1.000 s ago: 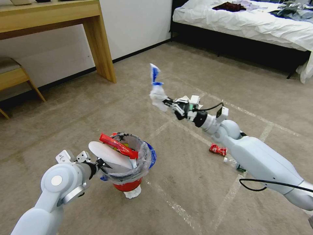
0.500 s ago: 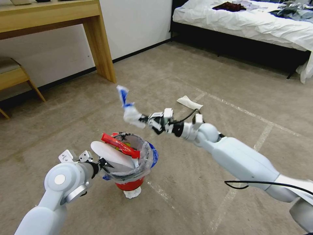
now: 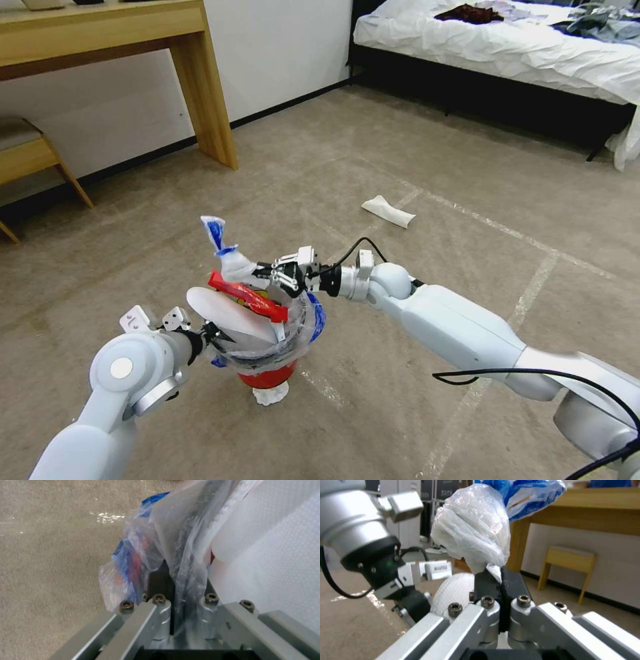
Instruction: Pick up the trash bin and place the garbage on the floor into it.
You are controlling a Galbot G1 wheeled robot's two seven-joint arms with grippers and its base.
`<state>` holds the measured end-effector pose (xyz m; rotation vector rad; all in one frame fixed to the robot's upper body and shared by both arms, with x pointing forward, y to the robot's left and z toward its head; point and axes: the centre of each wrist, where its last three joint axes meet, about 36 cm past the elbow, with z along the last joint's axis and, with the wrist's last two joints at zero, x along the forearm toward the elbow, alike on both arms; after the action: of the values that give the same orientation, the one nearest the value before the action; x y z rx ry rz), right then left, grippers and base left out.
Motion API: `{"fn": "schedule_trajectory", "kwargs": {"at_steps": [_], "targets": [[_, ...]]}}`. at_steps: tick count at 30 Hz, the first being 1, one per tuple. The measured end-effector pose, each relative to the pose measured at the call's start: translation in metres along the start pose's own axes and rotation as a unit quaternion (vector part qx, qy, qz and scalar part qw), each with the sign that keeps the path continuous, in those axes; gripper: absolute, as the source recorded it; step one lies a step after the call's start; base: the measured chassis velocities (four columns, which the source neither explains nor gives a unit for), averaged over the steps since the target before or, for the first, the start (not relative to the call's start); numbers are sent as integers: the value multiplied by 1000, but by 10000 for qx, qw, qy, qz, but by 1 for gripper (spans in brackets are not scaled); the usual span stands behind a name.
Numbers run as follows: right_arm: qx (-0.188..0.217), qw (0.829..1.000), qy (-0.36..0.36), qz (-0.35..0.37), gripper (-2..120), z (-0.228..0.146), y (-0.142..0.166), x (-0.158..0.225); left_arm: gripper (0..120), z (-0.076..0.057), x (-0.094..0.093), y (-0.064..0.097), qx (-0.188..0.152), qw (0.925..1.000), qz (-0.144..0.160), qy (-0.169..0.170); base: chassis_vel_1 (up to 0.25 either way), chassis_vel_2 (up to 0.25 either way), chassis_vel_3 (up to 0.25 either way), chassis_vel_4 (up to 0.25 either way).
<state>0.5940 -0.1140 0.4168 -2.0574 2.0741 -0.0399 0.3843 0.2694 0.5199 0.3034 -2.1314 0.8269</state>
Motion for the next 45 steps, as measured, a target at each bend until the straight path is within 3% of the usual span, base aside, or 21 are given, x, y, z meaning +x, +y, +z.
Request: {"fn": "schedule_trajectory", "kwargs": {"at_steps": [8,22,45], "targets": [[-99,9999,44,-69,0,13,3,-20,4,1,0,0,8,10000,5,13,0,0,0,0],[-227,9986,457,-115,0,36,6,-15,4,2,4,-1,-15,10000,58,-11,0,0,0,0],[-65,9930,1144,-277,0,74,-1,-18,4,4,11,-1,-26,9999,90,-43,0,0,0,0]]}}
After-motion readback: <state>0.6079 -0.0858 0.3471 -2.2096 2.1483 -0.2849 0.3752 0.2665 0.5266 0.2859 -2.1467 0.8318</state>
